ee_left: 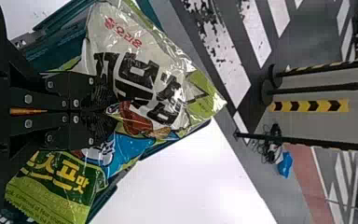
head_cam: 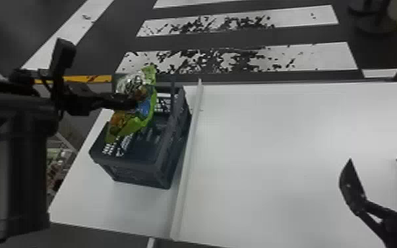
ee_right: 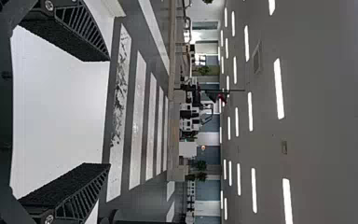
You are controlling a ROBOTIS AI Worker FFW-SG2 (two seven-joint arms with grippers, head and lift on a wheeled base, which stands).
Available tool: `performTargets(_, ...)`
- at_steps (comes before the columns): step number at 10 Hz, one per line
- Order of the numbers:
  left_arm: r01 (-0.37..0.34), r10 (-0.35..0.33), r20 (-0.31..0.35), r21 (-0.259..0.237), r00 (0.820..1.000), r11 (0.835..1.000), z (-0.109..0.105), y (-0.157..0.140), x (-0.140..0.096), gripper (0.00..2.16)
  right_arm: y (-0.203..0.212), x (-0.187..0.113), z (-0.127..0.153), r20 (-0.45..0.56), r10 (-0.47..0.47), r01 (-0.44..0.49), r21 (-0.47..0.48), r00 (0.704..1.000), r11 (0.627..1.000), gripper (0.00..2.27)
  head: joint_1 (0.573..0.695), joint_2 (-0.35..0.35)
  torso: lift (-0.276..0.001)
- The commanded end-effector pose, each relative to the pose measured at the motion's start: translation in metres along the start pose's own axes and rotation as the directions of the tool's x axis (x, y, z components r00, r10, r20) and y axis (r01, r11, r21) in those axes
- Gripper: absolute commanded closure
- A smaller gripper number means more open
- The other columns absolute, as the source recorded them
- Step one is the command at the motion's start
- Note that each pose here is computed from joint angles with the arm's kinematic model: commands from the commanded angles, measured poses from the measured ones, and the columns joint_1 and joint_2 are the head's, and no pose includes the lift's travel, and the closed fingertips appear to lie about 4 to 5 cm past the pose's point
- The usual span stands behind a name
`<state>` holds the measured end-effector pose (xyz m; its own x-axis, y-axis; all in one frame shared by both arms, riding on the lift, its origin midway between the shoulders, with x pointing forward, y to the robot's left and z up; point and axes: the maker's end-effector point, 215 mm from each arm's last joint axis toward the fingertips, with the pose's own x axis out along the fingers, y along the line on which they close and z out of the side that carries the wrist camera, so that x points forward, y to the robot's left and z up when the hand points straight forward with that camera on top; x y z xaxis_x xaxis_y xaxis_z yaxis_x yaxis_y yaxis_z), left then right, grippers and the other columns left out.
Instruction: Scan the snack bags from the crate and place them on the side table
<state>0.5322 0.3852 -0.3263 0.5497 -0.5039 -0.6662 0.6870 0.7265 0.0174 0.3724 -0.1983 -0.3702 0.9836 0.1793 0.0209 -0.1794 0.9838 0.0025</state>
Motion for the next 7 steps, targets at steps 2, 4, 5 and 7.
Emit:
performTargets(2, 0.015, -0.012, 0.059, -0.051, 0.998, 0.999, 0.019, -0.006, -0.014, 2.14, 0.003, -0.001, 0.002, 0.002, 0.005, -0.005, 0.002, 1.0, 1.0, 0.07, 0.695, 0.226, -0.094)
performTargets(4, 0.041, -0.036, 0.065, -0.087, 0.997, 0.995, 0.012, -0.006, -0.009, 2.14, 0.002, -0.001, 0.003, 0.002, 0.004, -0.004, 0.002, 1.0, 1.0, 0.07, 0.695, 0.225, -0.094)
performTargets(5, 0.081, -0.062, 0.106, -0.181, 0.992, 0.98, 0.006, -0.008, -0.009, 2.14, 0.003, -0.001, 0.003, 0.002, 0.005, -0.005, 0.0, 1.0, 1.0, 0.07, 0.695, 0.226, -0.094)
performTargets(7, 0.117, -0.078, 0.126, -0.338, 0.989, 0.934, -0.014, -0.009, -0.004, 2.14, 0.002, -0.001, 0.003, 0.002, 0.006, -0.006, -0.001, 1.0, 1.0, 0.07, 0.695, 0.228, -0.094)
